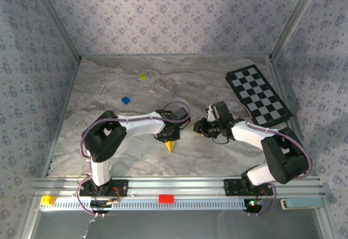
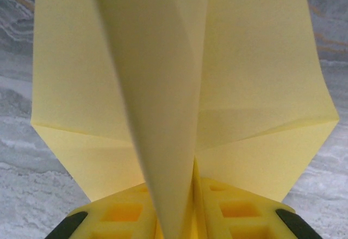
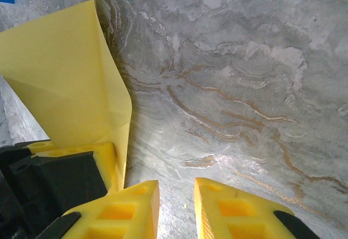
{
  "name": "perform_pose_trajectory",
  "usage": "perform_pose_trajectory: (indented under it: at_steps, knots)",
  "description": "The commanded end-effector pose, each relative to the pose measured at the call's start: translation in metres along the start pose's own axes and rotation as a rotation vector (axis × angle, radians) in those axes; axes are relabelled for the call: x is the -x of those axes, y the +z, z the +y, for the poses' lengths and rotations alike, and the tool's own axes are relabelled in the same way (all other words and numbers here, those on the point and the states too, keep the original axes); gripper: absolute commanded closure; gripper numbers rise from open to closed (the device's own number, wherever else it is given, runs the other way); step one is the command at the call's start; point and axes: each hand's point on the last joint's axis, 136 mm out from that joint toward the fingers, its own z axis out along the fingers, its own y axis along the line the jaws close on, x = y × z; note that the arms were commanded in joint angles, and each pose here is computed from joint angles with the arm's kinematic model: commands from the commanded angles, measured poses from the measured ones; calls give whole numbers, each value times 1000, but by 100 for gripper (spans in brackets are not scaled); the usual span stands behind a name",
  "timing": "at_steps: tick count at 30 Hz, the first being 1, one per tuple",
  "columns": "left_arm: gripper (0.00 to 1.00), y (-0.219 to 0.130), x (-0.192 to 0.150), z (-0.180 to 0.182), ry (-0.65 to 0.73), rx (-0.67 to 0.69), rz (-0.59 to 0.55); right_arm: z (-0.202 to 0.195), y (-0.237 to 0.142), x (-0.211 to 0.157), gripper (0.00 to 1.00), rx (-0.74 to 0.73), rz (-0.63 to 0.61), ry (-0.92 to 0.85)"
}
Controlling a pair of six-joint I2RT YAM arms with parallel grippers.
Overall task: Fold a paper plane with a square sheet of paper (pick it up from the middle)
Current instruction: Move a paper plane to the center of the table.
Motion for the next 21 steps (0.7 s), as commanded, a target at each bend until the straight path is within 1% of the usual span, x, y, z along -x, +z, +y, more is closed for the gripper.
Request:
perform_pose_trajectory:
  at_steps: [1, 8, 13, 19, 21]
  knots:
    - [76, 18, -4, 4, -22, 33, 30, -9, -3, -4, 75, -30, 2, 0]
    - [74, 31, -16, 9, -19, 84, 79, -11, -3, -2, 75, -36, -2, 6]
    - [66, 37, -21, 11, 13, 117, 93, -12, -3, -2, 75, -39, -5, 11]
    - [63, 45, -23, 12, 42, 140, 104, -13, -5, 0, 75, -45, -14, 14]
    - [62, 47, -27, 19, 61, 177, 125, -13, -6, 1, 75, -48, -23, 14]
